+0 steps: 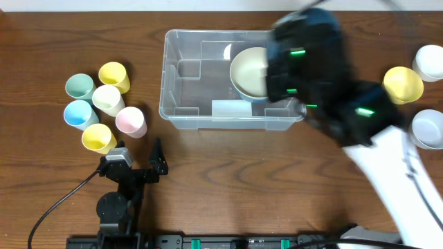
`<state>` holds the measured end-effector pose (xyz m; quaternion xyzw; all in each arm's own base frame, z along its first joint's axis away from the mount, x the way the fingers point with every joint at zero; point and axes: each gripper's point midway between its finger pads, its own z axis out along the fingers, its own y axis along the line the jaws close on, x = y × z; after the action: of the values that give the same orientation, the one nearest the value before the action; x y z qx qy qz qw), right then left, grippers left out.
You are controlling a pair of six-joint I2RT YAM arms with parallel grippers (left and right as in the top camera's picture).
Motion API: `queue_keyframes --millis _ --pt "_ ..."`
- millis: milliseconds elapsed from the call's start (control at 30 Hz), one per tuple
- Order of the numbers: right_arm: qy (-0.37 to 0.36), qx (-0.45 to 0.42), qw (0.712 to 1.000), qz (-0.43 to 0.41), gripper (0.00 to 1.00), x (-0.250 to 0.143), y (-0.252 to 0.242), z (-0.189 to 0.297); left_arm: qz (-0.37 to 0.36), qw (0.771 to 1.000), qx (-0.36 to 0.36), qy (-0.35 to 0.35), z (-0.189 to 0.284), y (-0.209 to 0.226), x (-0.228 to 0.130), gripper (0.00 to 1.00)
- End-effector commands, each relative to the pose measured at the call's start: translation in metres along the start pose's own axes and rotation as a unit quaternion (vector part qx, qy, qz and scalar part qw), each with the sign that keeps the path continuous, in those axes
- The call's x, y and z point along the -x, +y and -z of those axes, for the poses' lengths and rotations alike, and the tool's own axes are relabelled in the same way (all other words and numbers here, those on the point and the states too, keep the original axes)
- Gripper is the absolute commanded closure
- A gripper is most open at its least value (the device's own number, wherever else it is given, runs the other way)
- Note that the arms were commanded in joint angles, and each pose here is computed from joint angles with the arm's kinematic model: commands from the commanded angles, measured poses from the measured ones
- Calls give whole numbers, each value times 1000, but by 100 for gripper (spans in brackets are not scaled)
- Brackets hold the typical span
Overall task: Pack container
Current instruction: 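Carry the blue bowl into the bin onto the stack, release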
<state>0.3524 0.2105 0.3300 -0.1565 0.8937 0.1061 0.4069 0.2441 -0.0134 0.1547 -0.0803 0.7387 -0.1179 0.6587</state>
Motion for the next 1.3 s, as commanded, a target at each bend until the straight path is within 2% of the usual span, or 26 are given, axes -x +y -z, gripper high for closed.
queue_keyframes --millis 0,300,600,633,700,733,767,833,933,1100,1200,1267 --pt "34 -97 993 56 99 -16 -10 -49 0 1000 0 22 -1 2 -16 2" --pt "117 -106 983 89 99 -64 0 -152 0 1000 0 22 -1 2 -16 2" --pt "154 -101 978 94 99 -94 -2 -198 0 1000 0 22 -1 2 -16 2" --pt "155 -102 978 94 96 -95 -2 -203 0 1000 0 22 -1 2 -16 2" --pt "156 -102 978 96 76 -98 -2 -208 0 1000 0 22 -1 2 -16 2" --pt "155 -101 978 99 60 -97 -3 -209 0 1000 0 22 -1 2 -16 2" --pt "153 -101 978 102 45 -96 -3 -210 0 1000 0 22 -1 2 -16 2" --pt "148 -100 978 109 38 -91 -4 -208 0 1000 0 22 -1 2 -16 2" --pt "134 -99 980 108 36 -71 -2 -191 0 1000 0 22 -1 2 -16 2" --pt "89 -109 986 85 36 -11 -10 -133 0 1000 0 22 -1 2 -16 2" --pt "63 -141 987 49 37 18 -43 -95 0 1000 0 22 -1 2 -16 2" --pt "53 -171 984 5 36 29 -83 -73 0 1000 0 22 -1 2 -16 2"
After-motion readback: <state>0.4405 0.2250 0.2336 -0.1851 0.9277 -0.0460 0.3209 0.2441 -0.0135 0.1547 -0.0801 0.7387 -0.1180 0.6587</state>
